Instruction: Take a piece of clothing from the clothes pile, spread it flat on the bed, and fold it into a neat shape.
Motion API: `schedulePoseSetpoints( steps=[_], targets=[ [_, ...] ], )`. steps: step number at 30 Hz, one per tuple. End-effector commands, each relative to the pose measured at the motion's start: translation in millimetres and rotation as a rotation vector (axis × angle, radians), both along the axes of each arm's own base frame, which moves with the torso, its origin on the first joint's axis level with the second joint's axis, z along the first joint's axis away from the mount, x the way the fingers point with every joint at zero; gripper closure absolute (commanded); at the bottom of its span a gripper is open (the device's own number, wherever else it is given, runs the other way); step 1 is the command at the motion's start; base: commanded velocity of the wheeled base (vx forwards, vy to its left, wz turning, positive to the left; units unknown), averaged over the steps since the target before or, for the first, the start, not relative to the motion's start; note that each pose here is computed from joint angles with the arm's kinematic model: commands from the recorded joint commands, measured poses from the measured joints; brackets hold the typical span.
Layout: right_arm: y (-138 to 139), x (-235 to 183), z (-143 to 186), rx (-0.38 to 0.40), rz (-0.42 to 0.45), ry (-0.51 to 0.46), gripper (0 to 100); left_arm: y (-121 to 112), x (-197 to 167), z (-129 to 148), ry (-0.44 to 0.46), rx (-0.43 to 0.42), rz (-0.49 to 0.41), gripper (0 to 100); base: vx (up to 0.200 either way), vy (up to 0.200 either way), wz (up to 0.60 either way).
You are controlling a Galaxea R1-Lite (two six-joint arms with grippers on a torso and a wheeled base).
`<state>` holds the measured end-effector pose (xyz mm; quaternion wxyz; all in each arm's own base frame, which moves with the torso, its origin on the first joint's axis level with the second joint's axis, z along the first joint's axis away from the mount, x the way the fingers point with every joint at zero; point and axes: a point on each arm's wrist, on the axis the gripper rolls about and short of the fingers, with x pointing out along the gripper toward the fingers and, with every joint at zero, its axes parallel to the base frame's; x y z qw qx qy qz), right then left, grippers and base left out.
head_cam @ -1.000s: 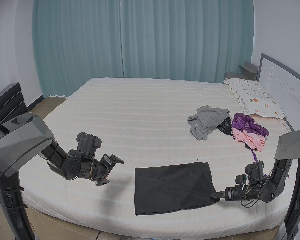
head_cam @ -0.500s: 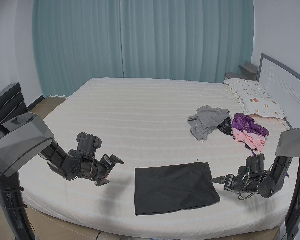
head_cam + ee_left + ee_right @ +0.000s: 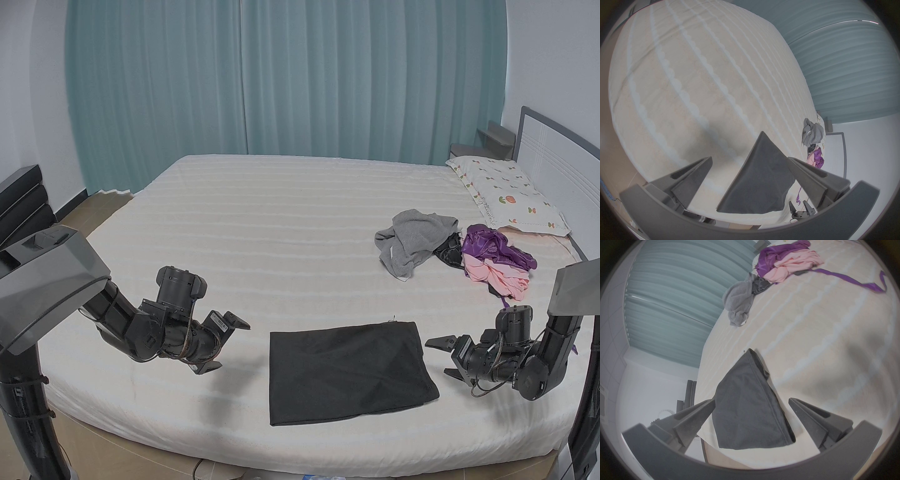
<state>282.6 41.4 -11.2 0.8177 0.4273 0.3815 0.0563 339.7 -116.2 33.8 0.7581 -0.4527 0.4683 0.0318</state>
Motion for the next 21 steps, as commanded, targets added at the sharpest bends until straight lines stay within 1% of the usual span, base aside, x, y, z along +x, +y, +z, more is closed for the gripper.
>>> schedulePoseSetpoints(
  steps=[1, 10, 21],
  targets=[
    [-0.3, -0.1, -5.4, 0.017, -0.013, 0.027, 0, -0.2, -0.4, 0.4, -0.001, 0.001, -0.004, 0, 0.000, 0.000, 0.00],
    [-0.8, -1.2, -5.1, 0.030, -0.019, 0.010, 0, -0.2, -0.2, 0.0, 0.000, 0.002, -0.003, 0, 0.000, 0.000, 0.00],
    [-1.2, -1.2, -4.7, 0.035, -0.022, 0.007, 0, -5.3, -2.4, 2.7, -0.003, -0.004, -0.015, 0, 0.000, -0.200, 0.00]
  ],
)
